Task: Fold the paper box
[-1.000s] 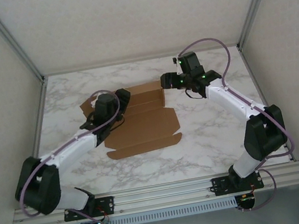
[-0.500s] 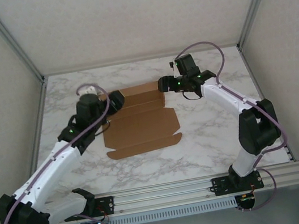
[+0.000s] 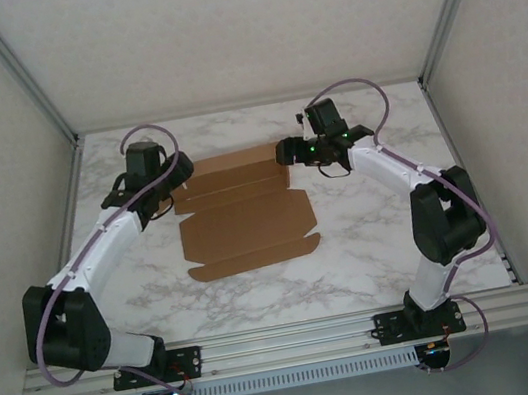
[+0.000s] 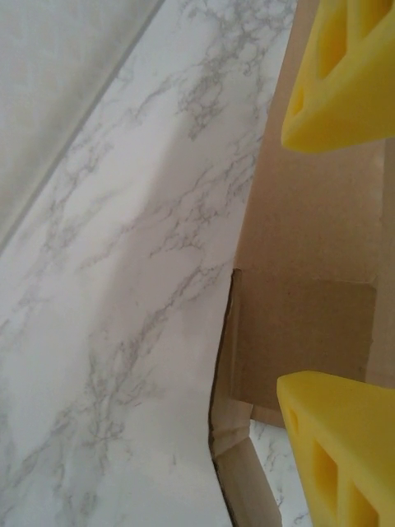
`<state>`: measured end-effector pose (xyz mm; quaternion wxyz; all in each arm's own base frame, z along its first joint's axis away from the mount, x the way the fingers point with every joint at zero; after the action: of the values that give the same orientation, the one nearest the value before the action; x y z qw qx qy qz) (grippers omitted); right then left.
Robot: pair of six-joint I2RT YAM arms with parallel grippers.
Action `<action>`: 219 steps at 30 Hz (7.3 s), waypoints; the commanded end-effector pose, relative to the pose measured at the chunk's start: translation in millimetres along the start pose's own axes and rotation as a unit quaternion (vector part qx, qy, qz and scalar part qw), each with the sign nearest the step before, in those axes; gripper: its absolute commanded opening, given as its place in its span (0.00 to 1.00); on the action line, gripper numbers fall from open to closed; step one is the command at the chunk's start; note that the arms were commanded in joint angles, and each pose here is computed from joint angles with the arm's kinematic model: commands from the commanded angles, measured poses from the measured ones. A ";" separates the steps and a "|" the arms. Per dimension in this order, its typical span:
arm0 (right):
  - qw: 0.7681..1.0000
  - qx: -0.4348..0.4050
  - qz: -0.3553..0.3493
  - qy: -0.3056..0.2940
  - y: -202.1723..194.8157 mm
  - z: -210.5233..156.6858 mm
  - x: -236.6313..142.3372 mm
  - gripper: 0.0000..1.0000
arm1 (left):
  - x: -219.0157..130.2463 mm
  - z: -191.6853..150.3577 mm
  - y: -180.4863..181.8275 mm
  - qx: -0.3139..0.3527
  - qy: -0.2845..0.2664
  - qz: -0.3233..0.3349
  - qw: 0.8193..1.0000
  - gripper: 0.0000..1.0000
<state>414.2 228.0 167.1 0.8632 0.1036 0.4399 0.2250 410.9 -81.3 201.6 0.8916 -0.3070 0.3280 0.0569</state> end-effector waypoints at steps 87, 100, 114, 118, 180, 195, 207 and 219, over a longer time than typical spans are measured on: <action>0.986 0.072 -0.137 -0.056 -66.4 -10.7 -124.3 0.75 | 21.9 -139.2 -85.1 -0.128 0.272 -0.303 0.904 0.28; 0.986 0.061 -0.131 -0.086 -63.8 -9.5 -136.0 0.78 | -11.6 -101.1 -64.0 -0.049 0.175 -0.238 0.954 0.63; 0.996 0.069 -0.043 -0.027 -45.0 -27.2 -97.4 0.75 | -32.4 -81.0 -22.4 -0.037 0.102 -0.152 0.982 0.52; 0.996 0.084 -0.022 -0.015 -41.7 -29.3 -86.1 0.73 | -21.0 -91.2 3.6 -0.070 0.091 -0.117 0.986 0.34; 0.987 0.112 -0.111 0.032 -69.7 -86.9 -88.1 0.44 | 102.1 -124.1 36.5 -0.129 0.094 -0.023 0.987 0.36; 0.988 0.114 -0.100 0.031 -66.0 -84.9 -86.4 0.44 | 113.2 -161.0 8.6 -0.085 0.157 -0.083 0.980 0.49; 0.988 0.117 -0.098 0.037 -67.0 -88.9 -81.3 0.44 | 83.3 -150.4 -27.4 -0.087 0.156 -0.174 0.968 0.41; 0.988 0.116 -0.095 0.042 -66.1 -90.0 -80.8 0.44 | 84.5 -187.4 -47.4 -0.096 0.220 -0.219 0.946 0.42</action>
<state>335.7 129.1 173.5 0.8707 0.1629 0.4530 0.1006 395.2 -226.3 70.4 0.7721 -0.4569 0.4110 -0.1620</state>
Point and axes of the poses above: each hand's point on the last joint's axis, 136 mm out from that joint toward the fingers, its own x axis out along the fingers, its own y axis along the line the jaws close on, z = x × y, the point moved 1 cm from there along -x, back along the fingers, and after that the axes turned 6 degrees about -x, right-handed, at the moved point
